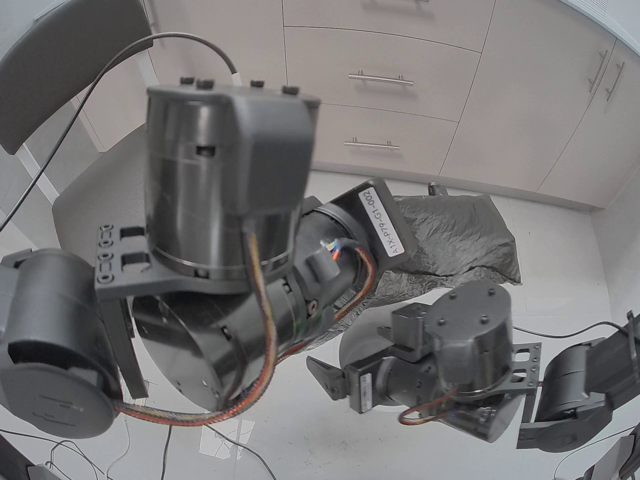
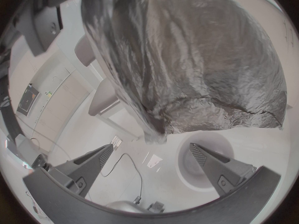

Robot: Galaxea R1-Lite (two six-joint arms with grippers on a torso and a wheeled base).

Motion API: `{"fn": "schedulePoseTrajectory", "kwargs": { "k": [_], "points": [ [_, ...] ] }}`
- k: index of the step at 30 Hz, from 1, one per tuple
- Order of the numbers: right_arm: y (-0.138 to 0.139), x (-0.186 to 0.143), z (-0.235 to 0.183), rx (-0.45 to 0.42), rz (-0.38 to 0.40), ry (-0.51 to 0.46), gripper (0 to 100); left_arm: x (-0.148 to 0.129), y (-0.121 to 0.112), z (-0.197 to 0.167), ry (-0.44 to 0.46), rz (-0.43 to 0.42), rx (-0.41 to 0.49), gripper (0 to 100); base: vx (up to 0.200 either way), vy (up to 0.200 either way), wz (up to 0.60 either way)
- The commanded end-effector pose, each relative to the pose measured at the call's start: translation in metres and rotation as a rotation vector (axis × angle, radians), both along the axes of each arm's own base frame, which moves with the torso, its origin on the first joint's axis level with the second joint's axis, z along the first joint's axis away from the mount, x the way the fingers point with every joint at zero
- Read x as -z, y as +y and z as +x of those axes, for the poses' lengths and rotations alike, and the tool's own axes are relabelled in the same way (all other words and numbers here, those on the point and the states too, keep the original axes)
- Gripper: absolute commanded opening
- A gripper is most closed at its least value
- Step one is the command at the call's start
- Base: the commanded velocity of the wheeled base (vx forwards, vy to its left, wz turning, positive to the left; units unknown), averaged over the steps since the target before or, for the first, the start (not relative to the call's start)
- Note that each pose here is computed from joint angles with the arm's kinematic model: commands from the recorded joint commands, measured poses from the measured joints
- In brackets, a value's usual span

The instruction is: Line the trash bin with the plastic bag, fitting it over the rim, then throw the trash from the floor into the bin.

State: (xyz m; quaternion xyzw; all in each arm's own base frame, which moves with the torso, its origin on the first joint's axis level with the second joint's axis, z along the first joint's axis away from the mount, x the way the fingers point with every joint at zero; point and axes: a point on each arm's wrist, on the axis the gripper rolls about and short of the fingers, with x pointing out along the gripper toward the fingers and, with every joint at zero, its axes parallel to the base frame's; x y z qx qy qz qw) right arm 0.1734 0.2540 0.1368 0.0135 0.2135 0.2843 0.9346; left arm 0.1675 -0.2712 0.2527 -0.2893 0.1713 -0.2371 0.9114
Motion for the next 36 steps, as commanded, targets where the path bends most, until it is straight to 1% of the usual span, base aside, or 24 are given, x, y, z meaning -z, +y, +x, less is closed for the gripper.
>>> {"fn": "schedulePoseTrajectory", "kwargs": {
  "k": [1,2,5,8,12,14,18,25,29,30,32,36],
  "points": [
    [0.048,0.027,0.023,0.040,-0.073,-0.033,100,-0.007,0.006,-0.003,-0.009,-0.022,-0.007,0,0.000,0.000,0.00],
    [0.055,0.029,0.028,0.070,-0.075,-0.050,100,-0.007,0.007,-0.004,-0.008,-0.024,-0.007,0,0.000,0.000,0.00],
    [0.065,0.034,0.037,0.134,-0.085,-0.077,100,-0.007,0.007,-0.004,-0.008,-0.026,-0.007,0,0.000,0.000,0.00],
    [0.068,0.038,0.044,0.188,-0.098,-0.092,100,-0.008,0.009,-0.005,-0.010,-0.029,-0.007,0,0.000,0.000,0.00],
    [0.065,0.039,0.050,0.217,-0.101,-0.095,100,-0.009,0.010,-0.005,-0.010,-0.030,-0.006,0,0.000,0.000,0.00],
    [0.060,0.038,0.056,0.252,-0.104,-0.101,100,-0.008,0.009,-0.005,-0.008,-0.029,-0.006,0,0.000,0.000,0.00],
    [0.054,0.036,0.064,0.286,-0.100,-0.106,100,-0.008,0.009,-0.005,-0.008,-0.029,-0.006,0,0.000,0.000,0.00],
    [0.054,0.032,0.070,0.320,-0.041,-0.151,100,-0.007,0.008,-0.005,-0.005,-0.025,-0.003,0,0.000,0.000,0.00],
    [0.060,0.037,0.076,0.339,-0.012,-0.188,100,-0.006,0.008,-0.004,-0.005,-0.025,-0.001,0,0.000,0.000,0.00],
    [0.060,0.037,0.077,0.344,-0.013,-0.192,0,-0.006,0.008,-0.004,-0.005,-0.025,-0.001,0,0.000,0.000,0.00],
    [0.056,0.039,0.083,0.379,-0.026,-0.216,0,-0.007,0.009,-0.004,-0.005,-0.027,-0.003,0,0.000,0.000,0.00],
    [0.051,0.033,0.083,0.390,0.000,-0.236,0,-0.007,0.010,-0.002,-0.005,-0.026,-0.009,0,0.000,0.000,0.00]
  ]
}}
